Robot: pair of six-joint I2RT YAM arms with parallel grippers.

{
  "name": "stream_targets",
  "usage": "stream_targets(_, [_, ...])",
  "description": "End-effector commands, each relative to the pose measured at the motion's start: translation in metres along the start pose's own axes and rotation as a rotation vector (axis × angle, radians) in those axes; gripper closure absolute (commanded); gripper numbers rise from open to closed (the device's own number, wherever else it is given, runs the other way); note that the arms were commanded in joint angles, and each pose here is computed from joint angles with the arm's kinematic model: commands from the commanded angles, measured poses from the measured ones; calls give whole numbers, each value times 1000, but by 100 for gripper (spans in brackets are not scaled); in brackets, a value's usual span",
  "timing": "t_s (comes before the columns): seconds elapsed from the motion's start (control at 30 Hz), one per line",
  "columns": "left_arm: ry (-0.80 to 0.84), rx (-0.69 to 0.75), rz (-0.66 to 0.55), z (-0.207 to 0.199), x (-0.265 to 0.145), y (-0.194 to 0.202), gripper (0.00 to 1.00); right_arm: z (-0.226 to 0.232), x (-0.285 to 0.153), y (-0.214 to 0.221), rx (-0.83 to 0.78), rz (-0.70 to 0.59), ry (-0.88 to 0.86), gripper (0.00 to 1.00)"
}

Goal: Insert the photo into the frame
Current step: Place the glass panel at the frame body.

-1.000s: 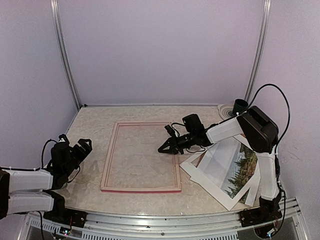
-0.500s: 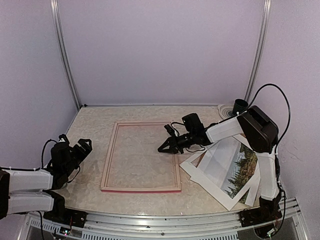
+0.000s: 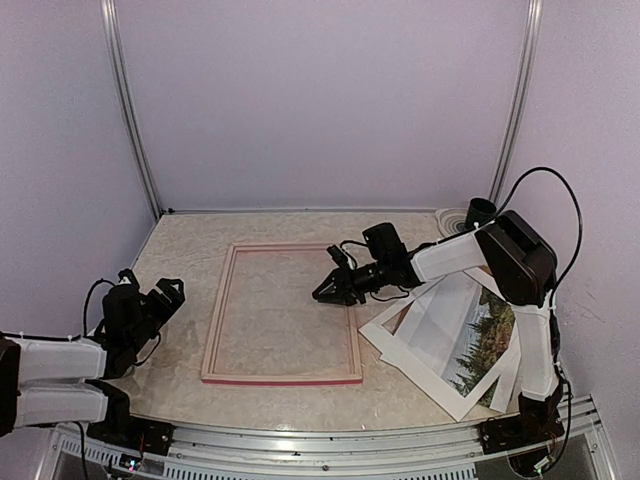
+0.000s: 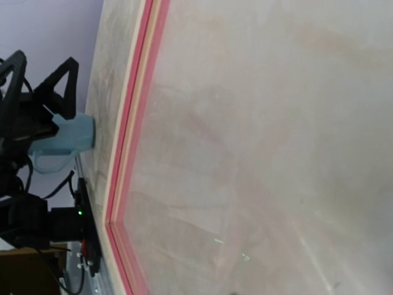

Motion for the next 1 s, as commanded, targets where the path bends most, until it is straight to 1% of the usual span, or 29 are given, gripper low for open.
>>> stream_targets(0.0, [45,8,-29,-12,2,-10,1,21,-1,-3,-54,-2,-34,72])
stream_targets(0.07, [46,8,-27,-12,2,-10,1,22,-1,-3,-56,-2,-35,68])
stream_targets(0.2, [47,9,-28,-13,2,-10,1,22,-1,-3,-55,-2,-34,64])
stream_targets(0.57, [48,9,-28,-13,2,-10,1,28,-4,-3,-67,-10,-8,42])
stream_targets(0.97, [49,8,-29,-13,2,-11,1,33,-8,-4,-81,-27,55,34])
Point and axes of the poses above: each gripper's point midway between its finger pads, its own x axis out along the fingers, its own z axis along the line the jaws close on, y = z × x, the point moved 7 cm from there along -x, back along the fingers, and after that the axes turned 11 degrees about x, right-handed, at the moved point
